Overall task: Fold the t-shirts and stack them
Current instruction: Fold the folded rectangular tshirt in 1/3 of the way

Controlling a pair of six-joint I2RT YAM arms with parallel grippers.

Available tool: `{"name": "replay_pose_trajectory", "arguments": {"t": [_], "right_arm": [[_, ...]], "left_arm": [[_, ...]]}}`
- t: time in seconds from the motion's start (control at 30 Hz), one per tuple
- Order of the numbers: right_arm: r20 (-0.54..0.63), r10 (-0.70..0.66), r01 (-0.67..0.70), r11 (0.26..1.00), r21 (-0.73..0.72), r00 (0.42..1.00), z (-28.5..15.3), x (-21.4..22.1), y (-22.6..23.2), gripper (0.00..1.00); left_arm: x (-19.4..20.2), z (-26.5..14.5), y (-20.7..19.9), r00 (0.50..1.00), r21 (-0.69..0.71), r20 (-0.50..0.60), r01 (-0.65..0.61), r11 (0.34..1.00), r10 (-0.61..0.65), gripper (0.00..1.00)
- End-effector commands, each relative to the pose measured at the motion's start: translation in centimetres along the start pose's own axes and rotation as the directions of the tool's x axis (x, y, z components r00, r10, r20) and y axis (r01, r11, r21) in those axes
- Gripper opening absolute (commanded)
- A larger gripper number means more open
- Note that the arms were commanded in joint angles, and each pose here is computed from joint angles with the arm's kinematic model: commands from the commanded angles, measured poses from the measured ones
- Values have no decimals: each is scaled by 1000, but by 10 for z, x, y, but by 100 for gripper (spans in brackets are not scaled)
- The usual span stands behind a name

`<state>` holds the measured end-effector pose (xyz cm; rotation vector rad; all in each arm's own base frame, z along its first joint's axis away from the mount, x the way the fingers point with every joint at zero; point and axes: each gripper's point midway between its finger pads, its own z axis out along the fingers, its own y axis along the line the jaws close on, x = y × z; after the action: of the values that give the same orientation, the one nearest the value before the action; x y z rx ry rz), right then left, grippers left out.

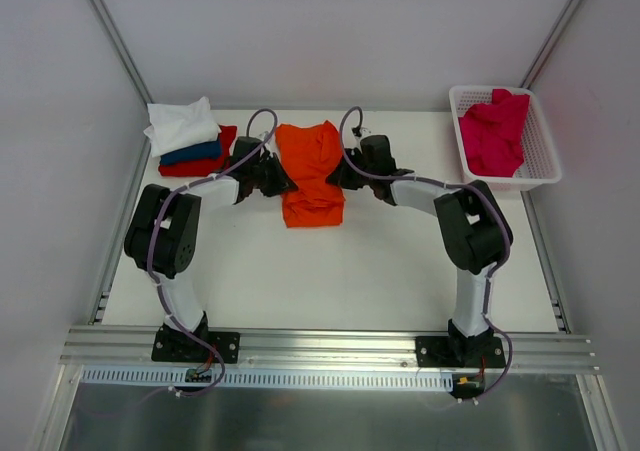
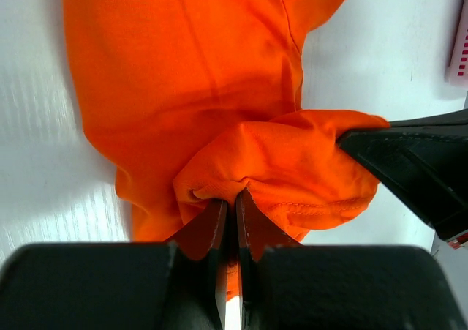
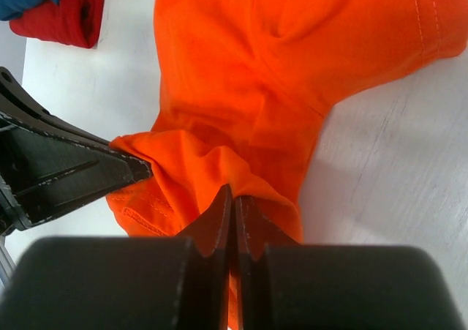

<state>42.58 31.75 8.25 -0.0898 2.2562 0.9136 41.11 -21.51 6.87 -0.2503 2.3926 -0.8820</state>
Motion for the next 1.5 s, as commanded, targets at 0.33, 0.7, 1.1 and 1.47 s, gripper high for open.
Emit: {"name": "replay_pose_trajectory", "arguments": {"t": [0.33, 0.7, 1.1, 1.47], "right_arm": [[-4, 8, -8, 999, -44, 1000, 19, -18, 3, 10], [-5, 5, -5, 999, -46, 1000, 20, -21, 2, 29], [22, 7, -6, 999, -38, 1000, 14, -33, 1, 29], [73, 18, -18, 1000, 1, 997, -3, -53, -17, 30]], "left_arm": [[-38, 17, -5, 999, 63, 42, -37, 997, 35, 14], [-49, 16, -9, 998, 69, 55, -41, 997, 37, 80], [-83, 11, -31, 994, 107, 104, -42, 993, 30, 81], [-91, 20, -38, 995, 138, 95, -24, 990, 11, 80]]}}
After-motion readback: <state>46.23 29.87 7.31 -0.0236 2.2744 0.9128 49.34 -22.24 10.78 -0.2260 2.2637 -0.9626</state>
